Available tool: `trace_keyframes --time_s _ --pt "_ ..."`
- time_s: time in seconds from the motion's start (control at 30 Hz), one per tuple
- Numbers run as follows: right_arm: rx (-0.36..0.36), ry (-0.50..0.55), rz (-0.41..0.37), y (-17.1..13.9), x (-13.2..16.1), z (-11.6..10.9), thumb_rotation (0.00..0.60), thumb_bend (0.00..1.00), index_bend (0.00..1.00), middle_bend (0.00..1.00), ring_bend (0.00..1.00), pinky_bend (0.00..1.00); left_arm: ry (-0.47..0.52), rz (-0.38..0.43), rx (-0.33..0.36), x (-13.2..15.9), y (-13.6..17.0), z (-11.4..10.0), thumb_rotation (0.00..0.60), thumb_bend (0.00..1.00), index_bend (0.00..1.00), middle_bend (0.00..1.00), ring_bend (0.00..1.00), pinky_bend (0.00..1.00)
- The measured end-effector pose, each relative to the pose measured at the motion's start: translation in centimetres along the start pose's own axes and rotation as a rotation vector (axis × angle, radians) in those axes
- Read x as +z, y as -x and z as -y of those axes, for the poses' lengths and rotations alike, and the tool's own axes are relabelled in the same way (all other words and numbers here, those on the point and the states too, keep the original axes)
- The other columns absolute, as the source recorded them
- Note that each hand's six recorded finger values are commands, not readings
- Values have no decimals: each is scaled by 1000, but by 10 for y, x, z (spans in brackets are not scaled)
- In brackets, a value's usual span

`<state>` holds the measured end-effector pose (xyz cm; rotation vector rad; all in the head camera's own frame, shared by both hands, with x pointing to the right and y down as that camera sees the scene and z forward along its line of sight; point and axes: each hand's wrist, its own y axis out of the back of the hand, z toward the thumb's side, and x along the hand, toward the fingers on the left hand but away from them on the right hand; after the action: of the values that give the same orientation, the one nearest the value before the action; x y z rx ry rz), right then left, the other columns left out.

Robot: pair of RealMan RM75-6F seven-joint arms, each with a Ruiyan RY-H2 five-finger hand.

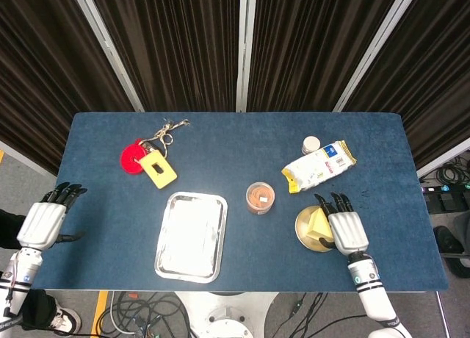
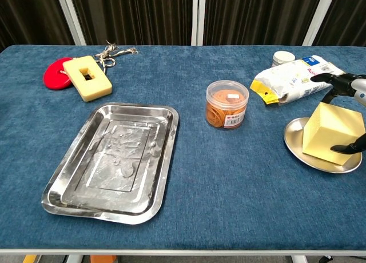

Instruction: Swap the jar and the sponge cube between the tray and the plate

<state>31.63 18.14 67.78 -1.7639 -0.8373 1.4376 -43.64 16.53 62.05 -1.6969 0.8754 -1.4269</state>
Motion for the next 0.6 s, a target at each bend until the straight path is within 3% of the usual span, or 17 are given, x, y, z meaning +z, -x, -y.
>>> trace_keyframes --time_s 0.2,0.43,0.6 --pt "-21 29 -41 1 10 -4 600 136 0 443 78 0 4 -5 -3 -1 0 1 600 16 172 136 78 233" --pt "-67 40 -222 -2 61 -24 600 147 0 456 80 0 6 -15 2 -3 3 -1 600 16 173 136 79 233" --pt "-20 25 -339 -4 99 -19 600 145 0 447 79 0 3 -39 8 -10 8 -1 600 16 173 136 79 233"
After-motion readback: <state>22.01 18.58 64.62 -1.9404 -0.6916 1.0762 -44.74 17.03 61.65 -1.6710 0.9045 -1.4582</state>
